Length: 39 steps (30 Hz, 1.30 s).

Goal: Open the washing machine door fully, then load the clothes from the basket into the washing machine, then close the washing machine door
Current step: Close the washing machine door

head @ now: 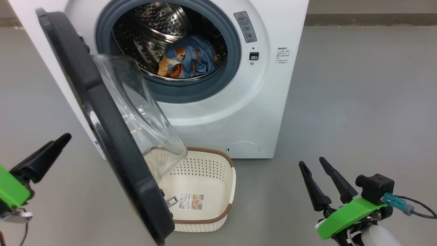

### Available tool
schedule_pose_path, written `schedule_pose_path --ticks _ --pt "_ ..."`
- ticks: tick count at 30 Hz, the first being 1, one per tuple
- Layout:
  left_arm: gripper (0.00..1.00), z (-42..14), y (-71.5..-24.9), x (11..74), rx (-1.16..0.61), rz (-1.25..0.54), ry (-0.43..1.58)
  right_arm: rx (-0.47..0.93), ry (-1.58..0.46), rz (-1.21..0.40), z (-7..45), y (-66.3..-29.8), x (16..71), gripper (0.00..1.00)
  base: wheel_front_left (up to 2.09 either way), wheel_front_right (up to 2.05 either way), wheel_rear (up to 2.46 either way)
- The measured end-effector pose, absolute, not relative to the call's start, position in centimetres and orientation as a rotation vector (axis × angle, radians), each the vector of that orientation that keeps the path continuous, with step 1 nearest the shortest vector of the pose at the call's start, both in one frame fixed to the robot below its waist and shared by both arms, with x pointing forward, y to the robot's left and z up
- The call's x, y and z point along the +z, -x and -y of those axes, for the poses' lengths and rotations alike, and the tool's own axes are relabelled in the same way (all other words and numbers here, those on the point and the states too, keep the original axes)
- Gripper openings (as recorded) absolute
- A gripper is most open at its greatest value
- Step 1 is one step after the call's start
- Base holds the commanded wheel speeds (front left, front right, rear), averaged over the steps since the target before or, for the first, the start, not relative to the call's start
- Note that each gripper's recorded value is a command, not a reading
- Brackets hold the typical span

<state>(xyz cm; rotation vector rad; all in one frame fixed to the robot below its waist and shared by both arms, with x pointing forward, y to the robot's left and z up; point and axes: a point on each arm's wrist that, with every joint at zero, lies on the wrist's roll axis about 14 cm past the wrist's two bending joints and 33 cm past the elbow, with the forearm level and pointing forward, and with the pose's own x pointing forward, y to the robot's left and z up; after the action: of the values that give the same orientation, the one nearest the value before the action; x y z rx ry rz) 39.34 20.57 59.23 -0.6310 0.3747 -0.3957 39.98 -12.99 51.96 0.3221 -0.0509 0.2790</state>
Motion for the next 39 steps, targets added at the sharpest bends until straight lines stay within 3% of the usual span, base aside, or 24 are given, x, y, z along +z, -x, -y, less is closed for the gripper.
schedule_pose_path --ticks 17,30,39 --pt "1.0 -23.0 -38.8 55.1 -0.177 -0.054 0.368 0.213 -0.318 0.058 15.4 -39.4 51.8 1.0 0.0 0.0 0.0" --pt "1.0 -22.3 -37.2 51.0 -0.101 0.023 0.284 0.169 -0.31 0.069 17.2 -38.8 51.9 1.0 0.0 0.0 0.0" --pt "1.0 -20.6 -37.2 51.6 -0.084 0.08 0.236 0.143 -0.306 0.08 18.1 -39.1 52.1 1.0 0.0 0.0 0.0"
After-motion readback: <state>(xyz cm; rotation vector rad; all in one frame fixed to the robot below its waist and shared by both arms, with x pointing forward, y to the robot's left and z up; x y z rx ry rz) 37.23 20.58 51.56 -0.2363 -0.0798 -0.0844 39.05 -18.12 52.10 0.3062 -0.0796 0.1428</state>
